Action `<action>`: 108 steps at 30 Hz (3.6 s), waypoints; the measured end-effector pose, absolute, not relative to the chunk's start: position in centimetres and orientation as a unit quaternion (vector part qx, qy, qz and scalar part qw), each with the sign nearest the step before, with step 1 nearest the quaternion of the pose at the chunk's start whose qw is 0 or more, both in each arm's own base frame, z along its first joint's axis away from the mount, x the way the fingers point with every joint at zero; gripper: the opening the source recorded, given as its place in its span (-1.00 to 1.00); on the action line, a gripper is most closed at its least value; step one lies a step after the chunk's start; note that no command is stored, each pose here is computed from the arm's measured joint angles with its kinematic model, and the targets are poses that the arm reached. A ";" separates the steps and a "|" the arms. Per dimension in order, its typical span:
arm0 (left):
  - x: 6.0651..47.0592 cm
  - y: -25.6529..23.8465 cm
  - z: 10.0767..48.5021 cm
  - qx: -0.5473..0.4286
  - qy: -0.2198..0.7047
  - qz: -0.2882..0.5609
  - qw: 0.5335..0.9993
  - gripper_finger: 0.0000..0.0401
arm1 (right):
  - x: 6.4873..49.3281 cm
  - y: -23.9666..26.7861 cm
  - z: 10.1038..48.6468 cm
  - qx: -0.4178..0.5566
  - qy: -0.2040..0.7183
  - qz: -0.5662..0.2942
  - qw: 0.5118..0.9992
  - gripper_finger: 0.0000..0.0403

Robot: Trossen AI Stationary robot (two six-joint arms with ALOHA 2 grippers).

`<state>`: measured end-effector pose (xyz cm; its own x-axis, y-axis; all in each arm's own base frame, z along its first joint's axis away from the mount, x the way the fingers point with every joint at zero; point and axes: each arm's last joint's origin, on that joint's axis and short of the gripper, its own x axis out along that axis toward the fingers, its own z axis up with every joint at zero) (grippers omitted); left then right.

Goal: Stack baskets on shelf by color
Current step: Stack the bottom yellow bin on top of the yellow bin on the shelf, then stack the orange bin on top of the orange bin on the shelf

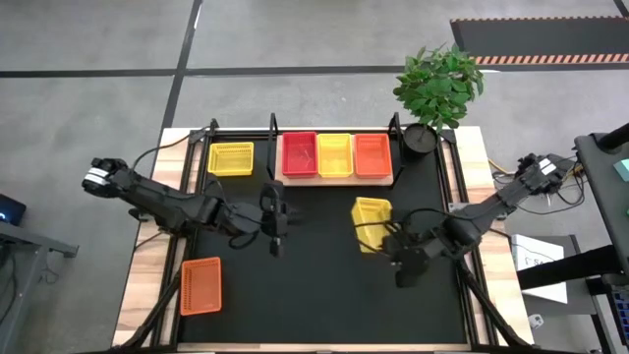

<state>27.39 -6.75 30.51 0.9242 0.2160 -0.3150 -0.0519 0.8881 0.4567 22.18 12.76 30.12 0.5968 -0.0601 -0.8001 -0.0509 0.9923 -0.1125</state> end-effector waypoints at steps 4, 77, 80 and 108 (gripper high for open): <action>26.2 -6.4 30.0 0.218 0.164 0.078 0.959 -0.71 | 25.2 12.2 31.1 -0.110 0.470 -0.010 0.876 -0.96; 22.4 -5.0 28.5 0.225 0.148 0.102 0.958 -0.71 | 41.1 -12.2 27.1 -0.083 0.616 -0.064 0.781 -0.65; 22.4 -5.0 28.5 0.225 0.148 0.102 0.958 -0.71 | 41.0 -12.2 27.5 -0.083 0.615 -0.065 0.781 -0.57; 22.4 -4.9 28.1 0.209 0.151 0.105 0.961 -0.71 | 39.7 -10.0 28.5 -0.093 0.647 -0.029 0.756 -0.96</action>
<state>22.37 -4.90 28.15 0.9323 0.2650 -0.2461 -0.1390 0.8908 0.4326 39.75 -10.03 28.50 0.1598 -0.1646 -0.9733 -0.0758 0.9810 -0.1784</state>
